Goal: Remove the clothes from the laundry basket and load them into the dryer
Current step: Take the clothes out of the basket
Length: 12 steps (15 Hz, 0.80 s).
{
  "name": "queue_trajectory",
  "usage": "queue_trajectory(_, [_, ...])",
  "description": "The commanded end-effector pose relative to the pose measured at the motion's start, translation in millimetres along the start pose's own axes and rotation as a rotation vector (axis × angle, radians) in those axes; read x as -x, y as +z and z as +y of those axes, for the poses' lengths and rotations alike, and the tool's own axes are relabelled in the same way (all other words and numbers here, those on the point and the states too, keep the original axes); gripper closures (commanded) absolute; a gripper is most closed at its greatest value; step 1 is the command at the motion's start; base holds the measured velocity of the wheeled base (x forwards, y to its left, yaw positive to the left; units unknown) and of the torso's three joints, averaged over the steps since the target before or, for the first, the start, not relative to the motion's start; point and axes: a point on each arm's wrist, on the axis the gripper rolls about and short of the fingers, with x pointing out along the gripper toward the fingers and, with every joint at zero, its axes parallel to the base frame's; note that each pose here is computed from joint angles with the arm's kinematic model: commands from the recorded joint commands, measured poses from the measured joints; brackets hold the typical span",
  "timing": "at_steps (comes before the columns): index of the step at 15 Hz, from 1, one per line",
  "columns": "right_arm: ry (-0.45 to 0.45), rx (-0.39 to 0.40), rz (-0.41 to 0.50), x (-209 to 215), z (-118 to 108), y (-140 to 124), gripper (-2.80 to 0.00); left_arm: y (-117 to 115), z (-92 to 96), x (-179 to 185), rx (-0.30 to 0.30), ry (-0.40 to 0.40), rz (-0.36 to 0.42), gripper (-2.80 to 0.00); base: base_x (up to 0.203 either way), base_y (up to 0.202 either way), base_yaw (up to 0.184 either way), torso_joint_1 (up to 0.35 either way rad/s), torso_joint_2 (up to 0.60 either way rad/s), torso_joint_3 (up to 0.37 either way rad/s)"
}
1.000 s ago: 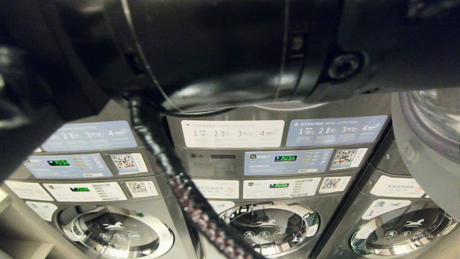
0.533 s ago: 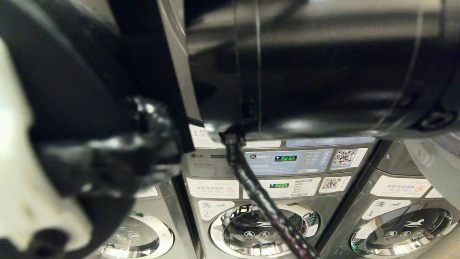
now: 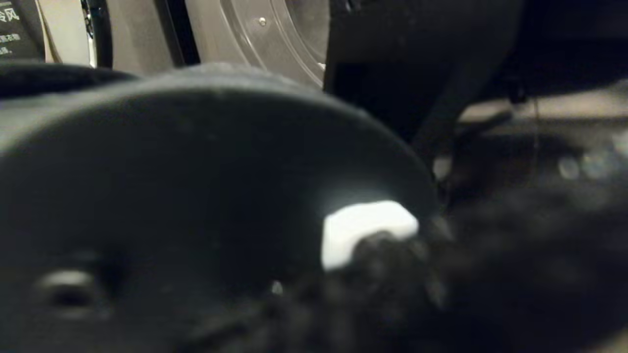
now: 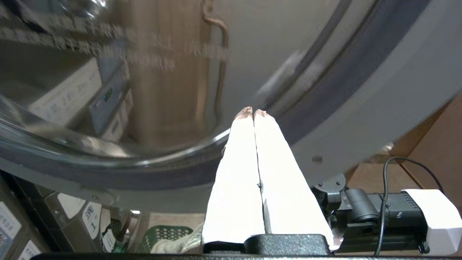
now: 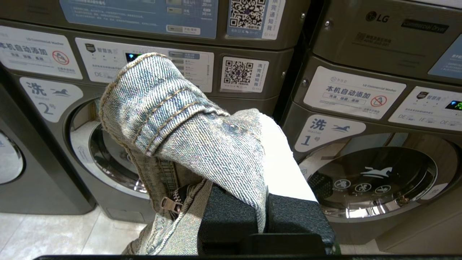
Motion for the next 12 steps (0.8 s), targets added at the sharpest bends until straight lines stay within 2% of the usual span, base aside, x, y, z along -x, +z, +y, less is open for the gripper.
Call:
queue_trajectory(1, [-0.002,0.000,-0.006,0,0,0,0.00,-12,0.4,-9,0.010,-0.011,0.023,0.00,0.000,0.000,0.000,0.000,0.00,0.000])
queue_trajectory(7, [-0.002,0.002,-0.006,0,0,0,0.00,-30,-7.1,-28,0.007,-0.042,0.017,0.00,0.000,0.000,0.000,0.000,0.00,0.000])
queue_trajectory(9, [-0.005,0.002,-0.006,0,0,0,0.00,-30,-2.0,-28,0.007,0.037,0.019,0.00,0.000,0.000,0.000,0.000,0.00,0.000])
queue_trajectory(11, [-0.006,0.003,-0.006,0,0,0,0.00,-31,19.9,-20,0.008,0.194,0.018,0.00,0.000,0.000,0.000,0.000,0.00,0.000])
queue_trajectory(12, [-0.005,0.005,-0.005,0,0,0,0.00,-30,31.2,-14,0.006,0.246,0.017,0.00,0.000,0.000,0.000,0.000,0.00,0.000])
